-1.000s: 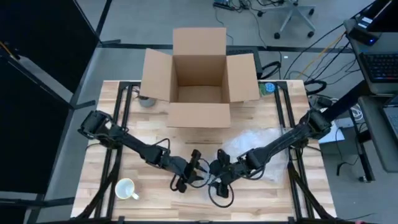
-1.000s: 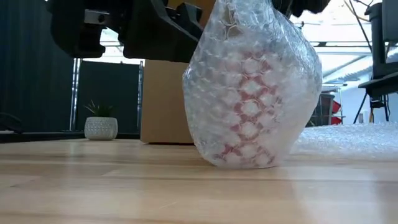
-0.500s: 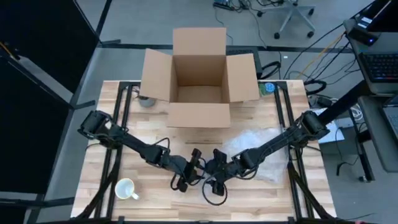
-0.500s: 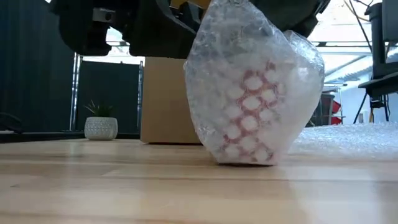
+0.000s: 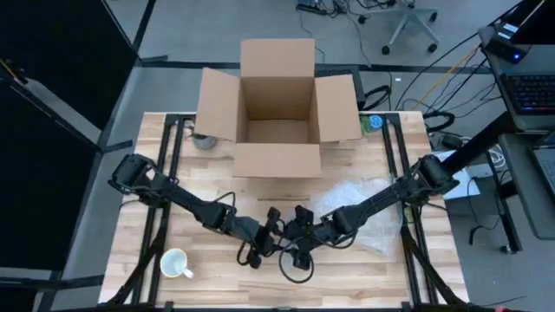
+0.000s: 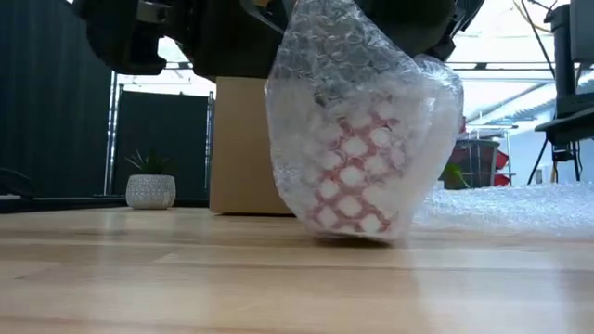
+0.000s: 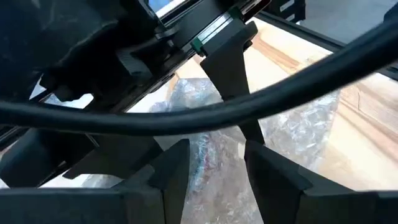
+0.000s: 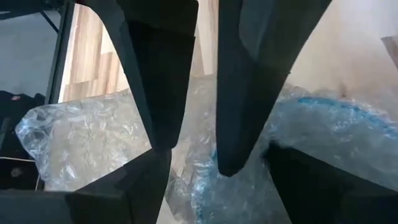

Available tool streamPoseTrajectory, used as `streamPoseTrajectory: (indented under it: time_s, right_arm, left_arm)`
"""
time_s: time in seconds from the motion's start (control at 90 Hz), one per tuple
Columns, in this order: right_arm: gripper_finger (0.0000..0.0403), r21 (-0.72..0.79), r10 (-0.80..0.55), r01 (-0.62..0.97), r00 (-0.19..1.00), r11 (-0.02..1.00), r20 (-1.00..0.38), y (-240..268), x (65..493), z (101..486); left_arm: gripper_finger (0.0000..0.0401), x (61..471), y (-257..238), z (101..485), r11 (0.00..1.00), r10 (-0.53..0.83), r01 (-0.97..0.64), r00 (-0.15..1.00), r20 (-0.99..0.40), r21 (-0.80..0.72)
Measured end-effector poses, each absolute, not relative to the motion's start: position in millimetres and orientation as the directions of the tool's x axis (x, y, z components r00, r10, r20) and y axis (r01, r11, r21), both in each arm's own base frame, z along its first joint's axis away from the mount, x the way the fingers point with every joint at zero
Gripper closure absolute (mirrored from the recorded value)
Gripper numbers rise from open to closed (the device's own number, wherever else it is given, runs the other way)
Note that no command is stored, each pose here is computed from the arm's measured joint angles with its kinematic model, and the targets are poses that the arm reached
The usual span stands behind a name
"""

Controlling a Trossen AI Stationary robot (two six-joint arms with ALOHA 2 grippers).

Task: Wrap mug
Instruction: Wrap the red mug with bubble wrap

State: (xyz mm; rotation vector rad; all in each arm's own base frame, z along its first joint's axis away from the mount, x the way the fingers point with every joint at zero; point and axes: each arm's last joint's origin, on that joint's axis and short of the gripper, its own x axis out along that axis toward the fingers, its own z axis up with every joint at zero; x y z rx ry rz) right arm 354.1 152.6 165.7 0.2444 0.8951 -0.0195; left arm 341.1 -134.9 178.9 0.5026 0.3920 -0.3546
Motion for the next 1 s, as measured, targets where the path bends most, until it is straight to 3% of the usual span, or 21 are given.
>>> streamPoseTrajectory:
  time_s: [0.656,0.878,1.0]
  right_arm:
    - [0.0151,0.293,0.143,0.071,0.749,0.953,-0.647,138,322,252]
    - [0.0151,0.234,0.037,0.203,0.676,0.951,-0.736,130,299,260]
    - [0.0151,0.154,-0.022,0.268,0.555,0.951,-0.831,138,284,246]
  left_arm:
    - [0.0258,338,-134,173,0.809,-0.222,0.446,0.835,-0.503,0.384]
    - [0.0258,339,-135,175,0.812,-0.228,0.438,0.847,-0.481,0.386]
    - [0.0258,339,-135,175,0.813,-0.224,0.434,0.848,-0.48,0.388]
